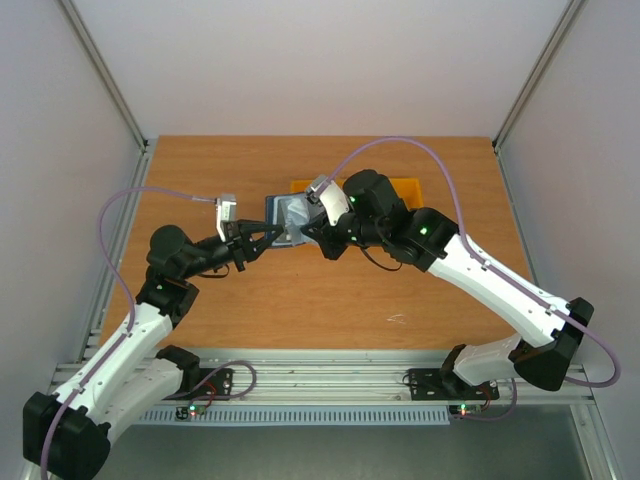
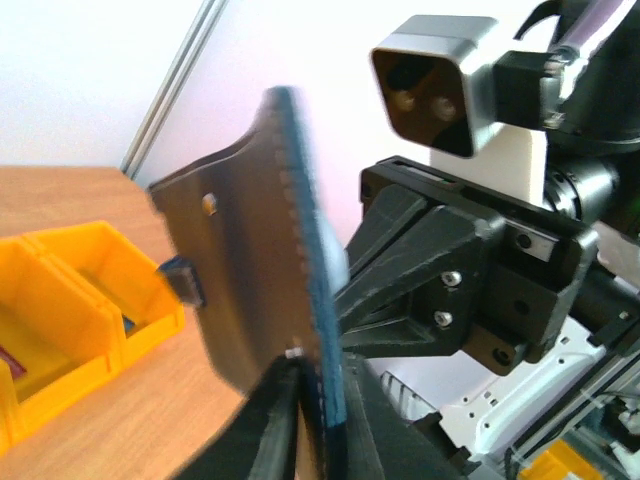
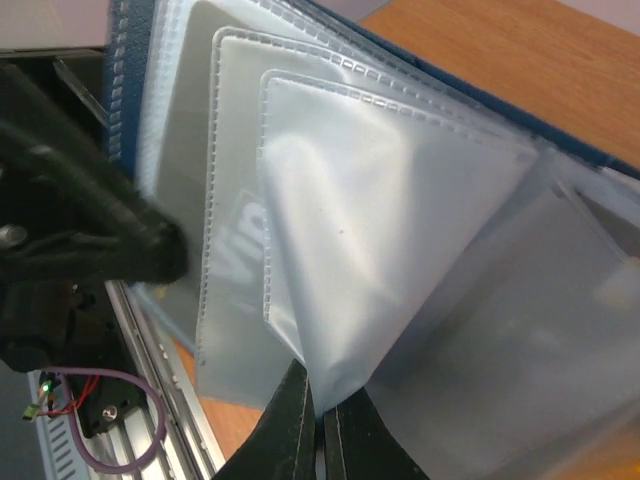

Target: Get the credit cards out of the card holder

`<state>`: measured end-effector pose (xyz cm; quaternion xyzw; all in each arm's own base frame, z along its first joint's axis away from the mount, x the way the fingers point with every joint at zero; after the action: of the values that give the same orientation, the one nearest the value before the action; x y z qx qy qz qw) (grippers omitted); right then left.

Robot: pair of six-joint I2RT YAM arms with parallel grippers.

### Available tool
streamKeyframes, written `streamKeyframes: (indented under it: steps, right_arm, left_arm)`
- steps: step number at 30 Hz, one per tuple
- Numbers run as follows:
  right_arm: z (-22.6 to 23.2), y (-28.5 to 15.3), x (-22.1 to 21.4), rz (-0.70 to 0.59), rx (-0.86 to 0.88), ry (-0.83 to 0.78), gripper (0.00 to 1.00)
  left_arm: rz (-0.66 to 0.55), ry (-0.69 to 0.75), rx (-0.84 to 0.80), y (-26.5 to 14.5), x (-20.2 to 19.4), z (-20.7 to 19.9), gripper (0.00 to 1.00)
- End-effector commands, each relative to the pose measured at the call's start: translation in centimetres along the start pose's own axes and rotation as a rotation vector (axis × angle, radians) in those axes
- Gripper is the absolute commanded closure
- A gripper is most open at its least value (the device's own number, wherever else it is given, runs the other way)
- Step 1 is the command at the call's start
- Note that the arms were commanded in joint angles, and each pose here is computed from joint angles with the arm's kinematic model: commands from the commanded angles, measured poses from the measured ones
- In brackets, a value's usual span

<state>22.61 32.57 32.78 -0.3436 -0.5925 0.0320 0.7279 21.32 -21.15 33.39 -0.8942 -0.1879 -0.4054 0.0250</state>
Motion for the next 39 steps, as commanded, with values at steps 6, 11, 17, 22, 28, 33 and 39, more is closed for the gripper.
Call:
streamKeyframes:
  steps: [6,11,17,22,28,33,39]
  right_arm:
    - [-0.9,-0.9,-0.2,-0.059,-0.019,0.025,0.99]
    - [-7.1,-1.7,-3.8,0.01,-0.261,0.259,0.75]
    - [-8.3,-2.2,-5.9,0.123,-0.308,0.312,0.61]
    - [-2.5,-0.4,-1.9,0.061,-0.082,0.121,0.62]
    - [3.0,1.4,3.0,-0.097,0.246,0.084,0.62]
    - [0.8,-0.1,2.9,-0.187,0.268,0.189,0.62]
    - [0.0,-1.4,2.4,-0.213,0.288,0.212,0.64]
  left_arm:
    - [-0.03,0.034,0.023,0.0,0.9,-0.2,1.0]
    - [-0.053,0.099,0.278,-0.9,0.8,4.2,1.0]
    - [0.016,0.547,0.65,-3.7,1.7,9.3,1.0]
    - [0.017,0.551,0.558,-2.9,1.6,7.7,1.0]
    - [-0.097,0.186,0.293,-1.1,2.1,4.0,1.0]
    - [-0.182,-0.003,0.042,-0.6,3.9,-0.3,1.0]
    - [-0.139,-0.023,-0.08,-0.8,3.5,-3.0,1.0]
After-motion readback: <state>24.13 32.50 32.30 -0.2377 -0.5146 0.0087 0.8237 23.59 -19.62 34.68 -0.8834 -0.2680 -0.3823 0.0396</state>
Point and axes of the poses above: each gripper's point midway between its finger pads, its own y axis out along the fingers, its own z axis along the line the jaws close on, x = y × z, the point moved 1 cm from there along -y, back along the fingers, and after that the axes turned 10 degrees about -y, right-handed, at the moved point
